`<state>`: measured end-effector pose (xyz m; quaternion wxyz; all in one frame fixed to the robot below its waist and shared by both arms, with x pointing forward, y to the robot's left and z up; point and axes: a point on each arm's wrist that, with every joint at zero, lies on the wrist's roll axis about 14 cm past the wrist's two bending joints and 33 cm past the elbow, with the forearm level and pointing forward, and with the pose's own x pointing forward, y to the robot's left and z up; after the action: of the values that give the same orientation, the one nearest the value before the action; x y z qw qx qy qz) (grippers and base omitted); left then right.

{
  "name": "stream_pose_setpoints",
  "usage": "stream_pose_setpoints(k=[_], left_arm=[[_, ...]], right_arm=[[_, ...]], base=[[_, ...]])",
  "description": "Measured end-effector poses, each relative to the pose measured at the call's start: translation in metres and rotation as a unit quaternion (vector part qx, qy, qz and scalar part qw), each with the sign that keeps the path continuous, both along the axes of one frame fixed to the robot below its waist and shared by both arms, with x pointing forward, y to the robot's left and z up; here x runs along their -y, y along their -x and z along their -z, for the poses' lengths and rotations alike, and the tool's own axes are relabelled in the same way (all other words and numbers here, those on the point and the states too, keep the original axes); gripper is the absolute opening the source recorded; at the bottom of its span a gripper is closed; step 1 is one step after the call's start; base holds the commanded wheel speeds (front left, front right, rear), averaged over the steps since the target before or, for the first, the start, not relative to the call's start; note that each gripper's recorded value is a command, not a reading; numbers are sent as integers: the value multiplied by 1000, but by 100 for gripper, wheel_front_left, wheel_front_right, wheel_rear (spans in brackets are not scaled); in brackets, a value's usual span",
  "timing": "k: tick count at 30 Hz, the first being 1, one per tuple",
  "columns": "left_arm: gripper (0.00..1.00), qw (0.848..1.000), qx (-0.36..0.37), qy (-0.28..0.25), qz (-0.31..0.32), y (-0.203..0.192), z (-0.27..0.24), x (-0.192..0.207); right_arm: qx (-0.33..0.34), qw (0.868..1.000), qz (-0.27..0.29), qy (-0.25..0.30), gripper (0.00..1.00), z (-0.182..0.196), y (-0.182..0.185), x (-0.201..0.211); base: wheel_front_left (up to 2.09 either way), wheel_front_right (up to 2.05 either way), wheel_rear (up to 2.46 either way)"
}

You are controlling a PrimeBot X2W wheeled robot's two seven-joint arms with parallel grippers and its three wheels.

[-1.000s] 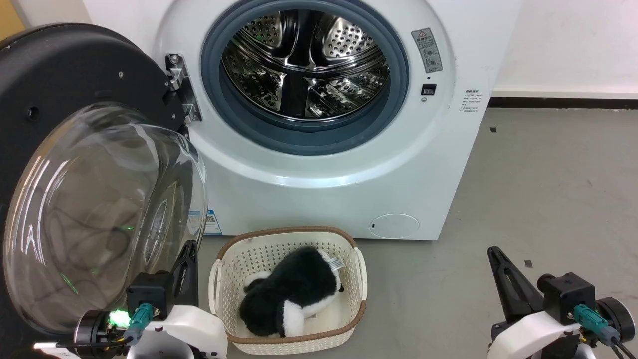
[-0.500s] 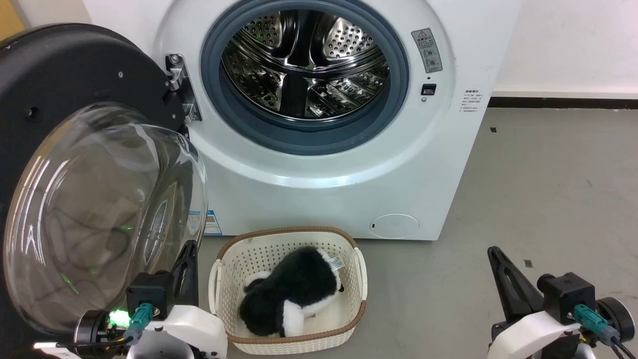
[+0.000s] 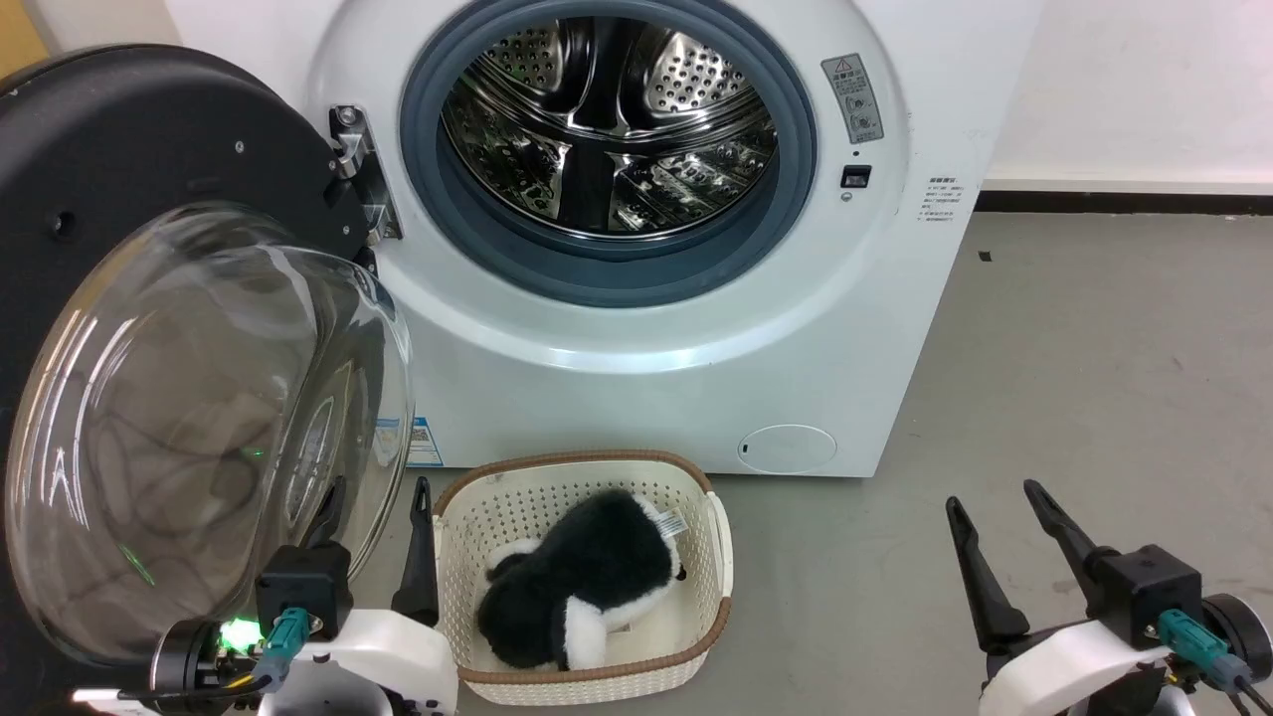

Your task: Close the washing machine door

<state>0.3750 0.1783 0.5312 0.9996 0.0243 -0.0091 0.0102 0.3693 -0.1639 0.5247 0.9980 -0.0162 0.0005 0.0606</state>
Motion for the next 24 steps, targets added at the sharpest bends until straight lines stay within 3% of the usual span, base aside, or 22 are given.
stream_pose_setpoints(k=[1, 2, 3, 4, 24], left_arm=[[96, 1000, 2, 0, -1, 0, 0, 0], [46, 1000, 2, 0, -2, 0, -1, 0], [6, 1000, 3, 0, -3, 0, -1, 0], [0, 1000, 4, -1, -4, 0, -1, -1], [0, 991, 120, 5, -53, 3, -70, -37]], right_arm=[[2, 1000, 0, -1, 100, 0, 0, 0], [2, 1000, 1, -3, 100, -1, 0, 1], [2, 1000, 1, -4, 100, -1, 0, 1], [3, 1000, 1, -4, 100, -1, -1, 1], [17, 999, -13, -27, 100, -3, -11, -9]], base=[[0, 0, 0], [0, 0, 0], [0, 0, 0], [0, 0, 0], [0, 0, 0]])
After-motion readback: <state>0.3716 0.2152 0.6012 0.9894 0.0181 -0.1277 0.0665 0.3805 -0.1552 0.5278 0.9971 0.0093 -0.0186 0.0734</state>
